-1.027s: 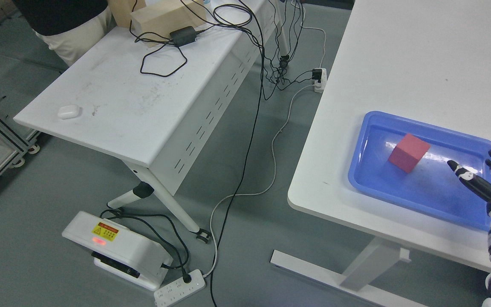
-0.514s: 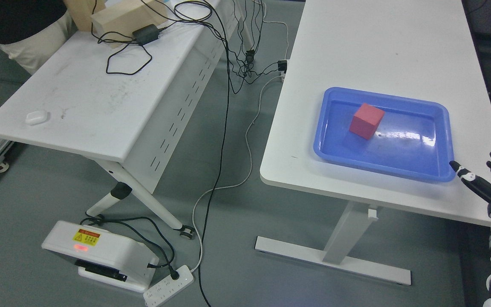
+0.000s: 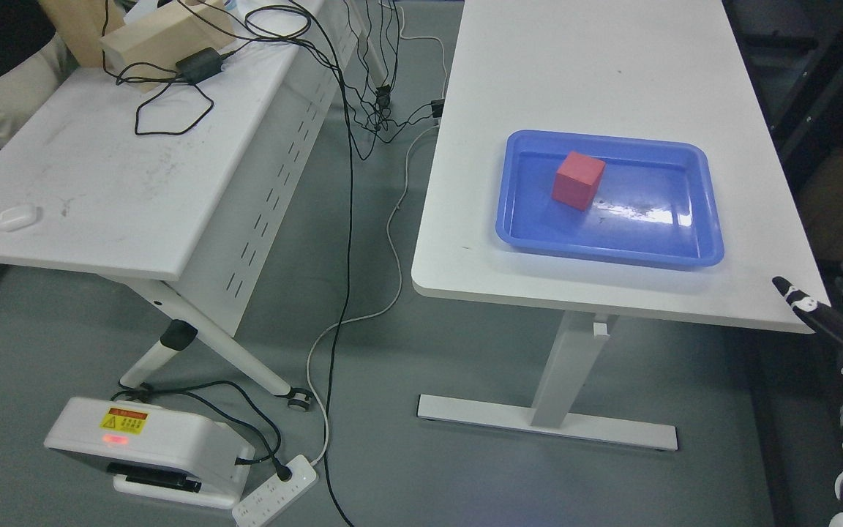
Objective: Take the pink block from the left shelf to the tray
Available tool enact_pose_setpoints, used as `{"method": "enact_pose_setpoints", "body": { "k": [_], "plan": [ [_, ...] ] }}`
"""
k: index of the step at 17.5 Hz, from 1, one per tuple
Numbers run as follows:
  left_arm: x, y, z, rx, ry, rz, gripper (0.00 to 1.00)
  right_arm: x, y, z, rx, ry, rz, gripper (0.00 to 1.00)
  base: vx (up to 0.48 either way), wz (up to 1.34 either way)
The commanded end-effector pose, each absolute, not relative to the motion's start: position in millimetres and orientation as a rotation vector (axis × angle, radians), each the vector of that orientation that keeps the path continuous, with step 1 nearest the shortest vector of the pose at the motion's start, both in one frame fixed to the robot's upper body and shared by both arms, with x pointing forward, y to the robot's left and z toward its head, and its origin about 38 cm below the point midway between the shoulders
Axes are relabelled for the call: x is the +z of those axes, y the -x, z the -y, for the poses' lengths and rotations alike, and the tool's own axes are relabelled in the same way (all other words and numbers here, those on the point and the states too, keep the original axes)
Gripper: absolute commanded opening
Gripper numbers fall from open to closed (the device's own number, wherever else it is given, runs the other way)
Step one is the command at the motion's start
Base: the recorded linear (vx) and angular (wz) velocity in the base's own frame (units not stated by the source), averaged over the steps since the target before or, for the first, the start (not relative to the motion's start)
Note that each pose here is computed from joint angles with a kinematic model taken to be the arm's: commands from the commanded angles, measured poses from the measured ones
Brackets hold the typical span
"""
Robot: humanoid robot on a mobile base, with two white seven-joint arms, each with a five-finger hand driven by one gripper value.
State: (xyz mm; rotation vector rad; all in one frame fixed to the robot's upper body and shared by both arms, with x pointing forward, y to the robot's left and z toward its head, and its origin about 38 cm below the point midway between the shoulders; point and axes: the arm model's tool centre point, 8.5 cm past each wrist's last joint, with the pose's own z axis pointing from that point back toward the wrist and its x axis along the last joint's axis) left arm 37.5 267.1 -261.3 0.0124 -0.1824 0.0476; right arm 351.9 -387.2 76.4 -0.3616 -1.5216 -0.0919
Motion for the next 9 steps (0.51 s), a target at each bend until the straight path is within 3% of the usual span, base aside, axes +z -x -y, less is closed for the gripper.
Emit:
{"method": "enact_pose_setpoints", "body": {
  "k": [1, 9],
  "plan": [
    [-260.6, -31.5, -278.4, 0.045, -0.031, 0.174, 1.00, 83.0, -357.8, 387.3, -0.102, 0.364, 1.541, 1.00, -0.092, -0.15],
    [-260.6, -31.5, -278.4, 0.045, -0.031, 0.174, 1.00, 83.3, -358.6, 386.2, -0.100, 0.361, 1.543, 1.00, -0.148, 0.00]
  ]
}}
